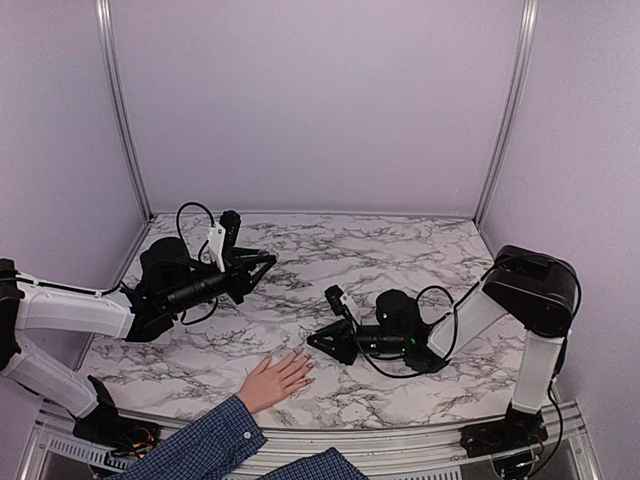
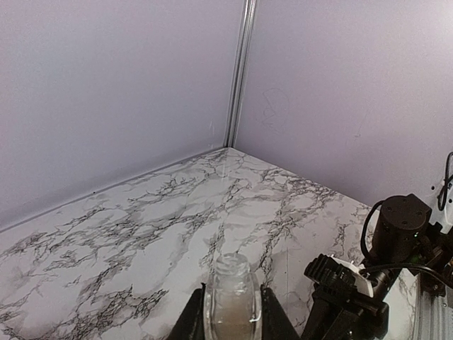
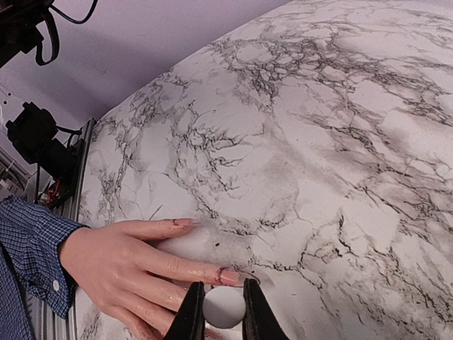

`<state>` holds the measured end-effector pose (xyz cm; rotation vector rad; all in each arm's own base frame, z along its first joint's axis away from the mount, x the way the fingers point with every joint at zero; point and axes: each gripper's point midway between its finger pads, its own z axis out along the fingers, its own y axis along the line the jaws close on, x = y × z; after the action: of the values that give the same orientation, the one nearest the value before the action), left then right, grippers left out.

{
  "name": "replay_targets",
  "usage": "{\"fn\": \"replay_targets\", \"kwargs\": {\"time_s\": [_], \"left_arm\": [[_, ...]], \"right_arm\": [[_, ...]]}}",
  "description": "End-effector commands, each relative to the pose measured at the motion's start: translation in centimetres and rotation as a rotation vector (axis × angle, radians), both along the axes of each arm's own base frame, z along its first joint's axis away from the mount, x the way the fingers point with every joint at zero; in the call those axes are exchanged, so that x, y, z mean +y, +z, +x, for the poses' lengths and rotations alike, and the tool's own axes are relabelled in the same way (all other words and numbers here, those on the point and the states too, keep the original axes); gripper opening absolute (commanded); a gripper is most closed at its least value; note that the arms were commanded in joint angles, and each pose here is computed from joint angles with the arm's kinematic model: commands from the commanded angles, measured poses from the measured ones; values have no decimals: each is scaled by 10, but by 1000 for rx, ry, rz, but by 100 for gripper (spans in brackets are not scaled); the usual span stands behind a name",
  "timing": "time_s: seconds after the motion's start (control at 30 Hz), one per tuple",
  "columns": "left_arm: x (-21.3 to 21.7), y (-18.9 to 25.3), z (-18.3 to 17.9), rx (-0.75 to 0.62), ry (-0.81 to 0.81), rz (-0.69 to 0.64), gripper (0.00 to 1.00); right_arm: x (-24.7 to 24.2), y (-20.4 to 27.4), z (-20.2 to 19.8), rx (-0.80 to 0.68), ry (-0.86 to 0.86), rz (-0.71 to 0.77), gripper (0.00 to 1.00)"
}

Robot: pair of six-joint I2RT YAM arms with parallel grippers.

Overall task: Paint the nails
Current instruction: Paint the hand on the nail.

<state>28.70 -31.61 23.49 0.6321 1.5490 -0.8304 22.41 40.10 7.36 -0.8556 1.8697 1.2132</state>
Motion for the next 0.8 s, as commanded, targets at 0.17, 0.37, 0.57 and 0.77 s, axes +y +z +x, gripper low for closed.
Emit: {"fn": "replay_targets", "kwargs": {"time_s": [0.17,0.37,0.57,0.77], "left_arm": [[-2,21,3,-47,-6,-46,0],[-2,20,3,-46,-5,-45,0],[-1,20,3,-46,-4,-45,0],[-1,20,3,-46,-4,-45,0]], "right_arm": [[6,5,5,-57,-23,-29,0],[7,2,5,-53,-23,-39,0],[4,3,6,-58,-35,-44,0],[-1,4,9,-62,-55,-51,0]]}}
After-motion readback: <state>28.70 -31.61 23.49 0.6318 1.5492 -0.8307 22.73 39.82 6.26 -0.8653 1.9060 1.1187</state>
